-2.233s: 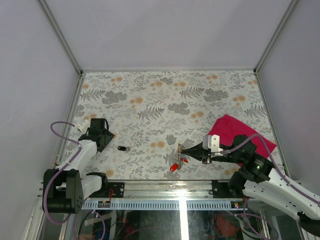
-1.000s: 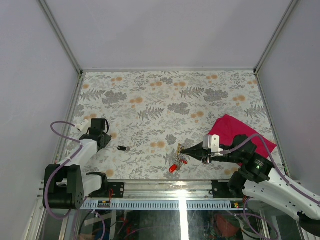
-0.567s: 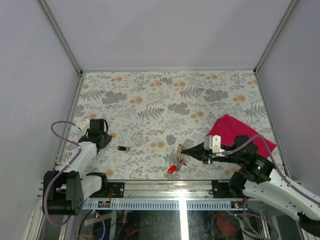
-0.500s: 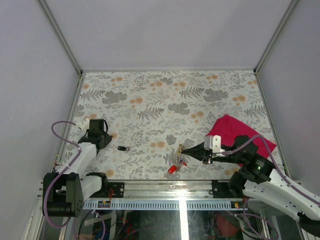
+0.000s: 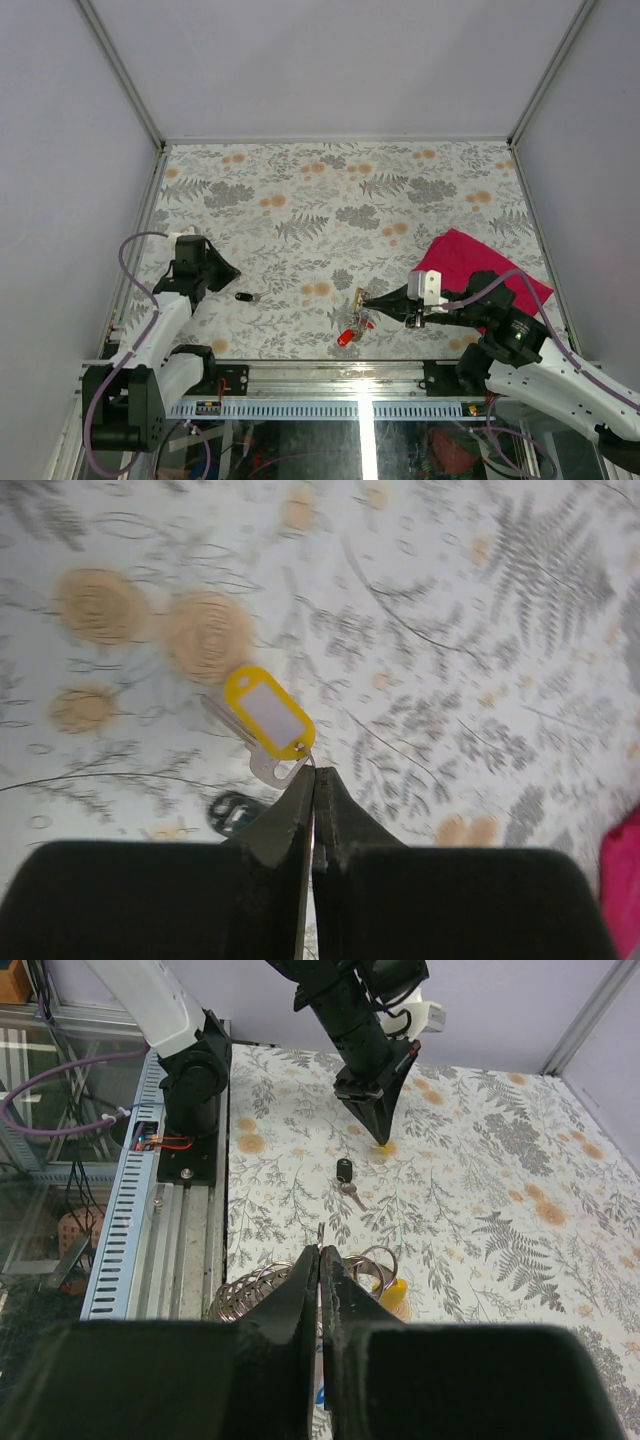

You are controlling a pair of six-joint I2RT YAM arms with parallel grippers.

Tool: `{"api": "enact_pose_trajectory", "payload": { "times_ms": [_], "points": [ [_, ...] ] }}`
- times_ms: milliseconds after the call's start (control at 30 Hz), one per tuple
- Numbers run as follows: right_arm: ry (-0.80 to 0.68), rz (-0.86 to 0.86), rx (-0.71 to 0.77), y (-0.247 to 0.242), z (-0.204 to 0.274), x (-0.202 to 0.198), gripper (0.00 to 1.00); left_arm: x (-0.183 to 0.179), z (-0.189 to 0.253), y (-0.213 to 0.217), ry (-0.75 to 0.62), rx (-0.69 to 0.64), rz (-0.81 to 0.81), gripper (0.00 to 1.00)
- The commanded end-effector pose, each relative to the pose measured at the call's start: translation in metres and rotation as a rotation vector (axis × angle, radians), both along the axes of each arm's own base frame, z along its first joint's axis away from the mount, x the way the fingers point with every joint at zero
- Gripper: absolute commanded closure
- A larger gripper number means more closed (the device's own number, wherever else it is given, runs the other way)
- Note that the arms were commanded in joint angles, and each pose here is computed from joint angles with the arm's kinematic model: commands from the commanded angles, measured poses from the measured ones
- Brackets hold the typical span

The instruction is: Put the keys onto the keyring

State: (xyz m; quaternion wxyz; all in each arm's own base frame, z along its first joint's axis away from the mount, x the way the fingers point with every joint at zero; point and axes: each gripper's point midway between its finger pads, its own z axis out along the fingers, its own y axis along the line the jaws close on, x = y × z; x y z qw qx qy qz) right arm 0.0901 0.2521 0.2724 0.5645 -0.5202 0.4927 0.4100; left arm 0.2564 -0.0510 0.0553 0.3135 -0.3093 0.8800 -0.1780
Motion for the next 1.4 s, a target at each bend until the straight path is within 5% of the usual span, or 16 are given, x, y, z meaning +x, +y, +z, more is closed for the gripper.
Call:
{"api": "enact_pose_trajectory", "payload": {
  "times_ms": [0,967,1367],
  "points": [
    [-0.066,-0.031,0.070,-0.003,0.030,0.004,1.00,0.012,0.044,-0.042,-0.182,-0.083,-0.230,1.00],
    [-0.096,-0.034,0.121,0.001,0.046,0.007,1.00,-0.075,0.248,-0.215,-0.816,-0.439,-1.130,1.00],
    [-0.274,-0.071,0.316,0.011,0.085,0.022,1.00,-0.076,0.305,-0.223,-0.932,-0.559,-0.929,1.00]
  ]
}}
